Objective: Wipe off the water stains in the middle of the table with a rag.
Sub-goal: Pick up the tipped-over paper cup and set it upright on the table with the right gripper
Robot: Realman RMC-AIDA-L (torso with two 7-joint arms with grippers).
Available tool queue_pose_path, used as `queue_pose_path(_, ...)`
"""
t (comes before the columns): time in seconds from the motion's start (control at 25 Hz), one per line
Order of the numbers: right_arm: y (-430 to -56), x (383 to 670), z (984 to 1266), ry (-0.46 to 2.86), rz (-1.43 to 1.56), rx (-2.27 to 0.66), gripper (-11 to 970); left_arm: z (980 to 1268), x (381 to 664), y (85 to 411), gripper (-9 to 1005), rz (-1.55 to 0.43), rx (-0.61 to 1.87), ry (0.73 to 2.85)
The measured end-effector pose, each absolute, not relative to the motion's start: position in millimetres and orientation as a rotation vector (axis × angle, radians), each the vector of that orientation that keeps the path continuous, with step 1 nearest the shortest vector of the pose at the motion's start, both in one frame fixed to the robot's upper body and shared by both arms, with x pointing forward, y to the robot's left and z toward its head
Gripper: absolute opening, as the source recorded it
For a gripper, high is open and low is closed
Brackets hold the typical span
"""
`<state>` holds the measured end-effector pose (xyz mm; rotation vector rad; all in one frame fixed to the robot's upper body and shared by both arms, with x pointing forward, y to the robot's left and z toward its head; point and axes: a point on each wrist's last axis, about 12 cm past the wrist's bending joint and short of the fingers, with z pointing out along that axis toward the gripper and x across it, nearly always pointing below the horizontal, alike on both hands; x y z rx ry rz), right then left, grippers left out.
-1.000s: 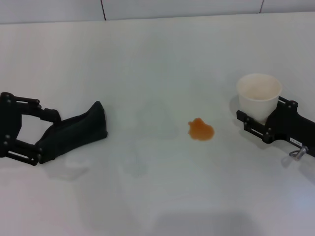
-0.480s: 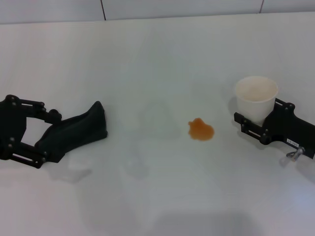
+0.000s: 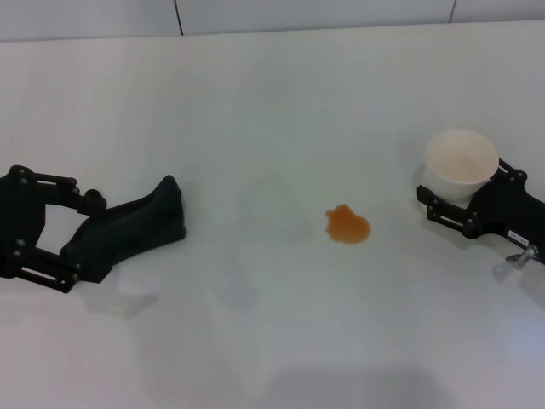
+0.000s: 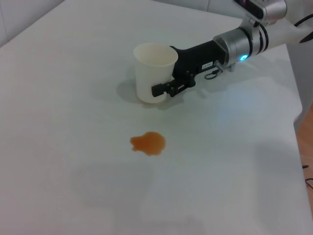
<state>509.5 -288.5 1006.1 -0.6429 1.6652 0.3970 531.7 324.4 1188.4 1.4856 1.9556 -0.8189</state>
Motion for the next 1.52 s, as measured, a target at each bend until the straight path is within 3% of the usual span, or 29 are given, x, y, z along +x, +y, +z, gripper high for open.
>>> queue_pose_path(0.28, -290, 510, 1003, 1.693, 0.382, -0.645, 858, 1189, 532, 325, 875, -0.814, 1.49, 1.954)
queue_pose_path(1.52, -302, 515, 1013, 1.822, 0.545, -0.711, 853, 1189, 531, 331, 874, -0.795, 1.495, 1.963)
